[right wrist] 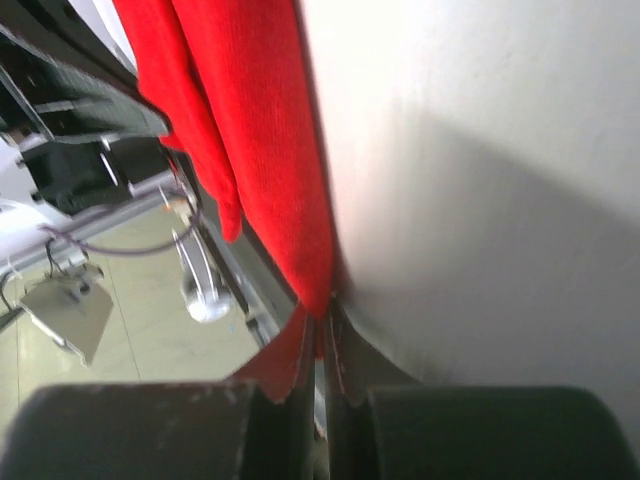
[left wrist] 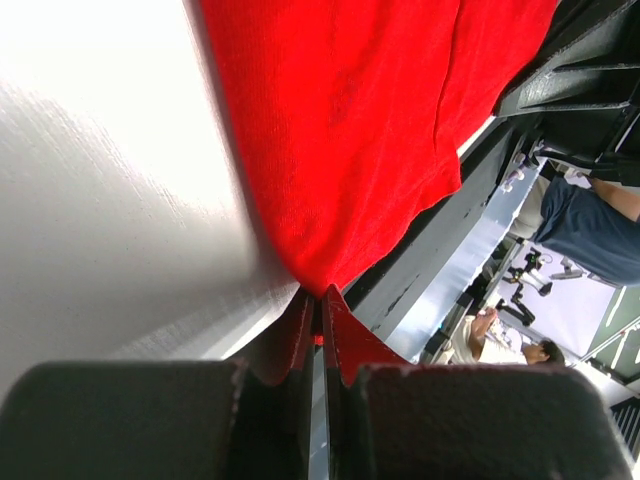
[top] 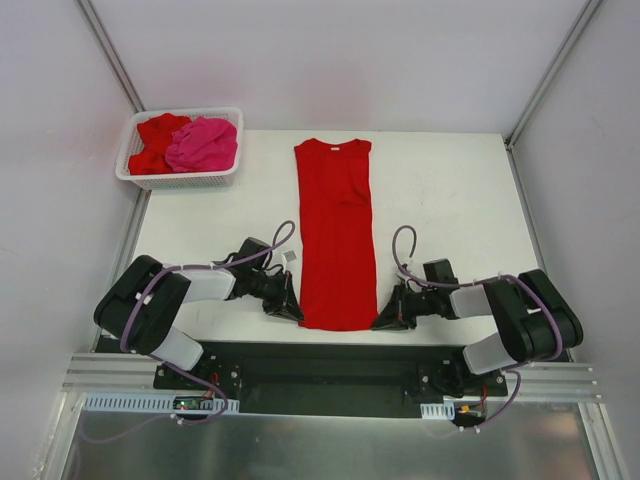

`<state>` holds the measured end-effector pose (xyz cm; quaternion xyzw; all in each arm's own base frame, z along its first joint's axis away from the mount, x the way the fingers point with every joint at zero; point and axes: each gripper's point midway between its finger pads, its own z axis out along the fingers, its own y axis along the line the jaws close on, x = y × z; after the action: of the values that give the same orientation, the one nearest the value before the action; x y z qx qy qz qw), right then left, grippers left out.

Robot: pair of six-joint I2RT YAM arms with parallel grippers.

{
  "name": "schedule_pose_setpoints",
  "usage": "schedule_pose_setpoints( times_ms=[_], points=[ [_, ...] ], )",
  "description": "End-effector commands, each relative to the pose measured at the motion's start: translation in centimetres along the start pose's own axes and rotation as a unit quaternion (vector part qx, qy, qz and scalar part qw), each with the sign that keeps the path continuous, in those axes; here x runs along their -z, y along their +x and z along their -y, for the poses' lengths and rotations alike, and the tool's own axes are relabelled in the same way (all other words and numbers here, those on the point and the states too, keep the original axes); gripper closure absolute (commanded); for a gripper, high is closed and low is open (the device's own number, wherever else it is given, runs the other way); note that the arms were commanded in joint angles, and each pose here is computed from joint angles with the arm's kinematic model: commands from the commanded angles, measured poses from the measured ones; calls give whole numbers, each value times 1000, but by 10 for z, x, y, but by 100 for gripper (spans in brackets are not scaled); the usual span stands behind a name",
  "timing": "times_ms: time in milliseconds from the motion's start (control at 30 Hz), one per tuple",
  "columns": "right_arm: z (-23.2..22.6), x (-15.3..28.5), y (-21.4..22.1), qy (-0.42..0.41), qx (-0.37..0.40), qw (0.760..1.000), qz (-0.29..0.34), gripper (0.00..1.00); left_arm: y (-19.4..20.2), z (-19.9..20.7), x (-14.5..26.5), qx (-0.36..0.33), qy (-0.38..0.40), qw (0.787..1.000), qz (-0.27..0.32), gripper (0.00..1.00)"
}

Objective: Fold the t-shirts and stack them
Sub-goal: Grab the bottom of the folded rectangular tshirt with both arms

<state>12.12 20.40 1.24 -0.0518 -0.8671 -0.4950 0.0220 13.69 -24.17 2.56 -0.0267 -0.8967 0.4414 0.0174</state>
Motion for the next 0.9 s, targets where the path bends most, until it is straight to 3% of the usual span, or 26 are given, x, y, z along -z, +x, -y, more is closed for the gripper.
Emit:
schedule_pose_setpoints(
  times_ms=[0, 433, 867],
  points=[
    [-2, 3, 4, 26, 19, 999, -11, 99, -1, 4, 1, -8, 0, 1000, 2, 100],
    [-23, -4, 32, 50, 75, 993, -74, 99, 4, 25, 14, -18, 20, 1000, 14, 100],
    [-33, 19, 45, 98, 107, 986, -82, 99, 36, 28, 28, -22, 1, 1000, -20, 100]
  ],
)
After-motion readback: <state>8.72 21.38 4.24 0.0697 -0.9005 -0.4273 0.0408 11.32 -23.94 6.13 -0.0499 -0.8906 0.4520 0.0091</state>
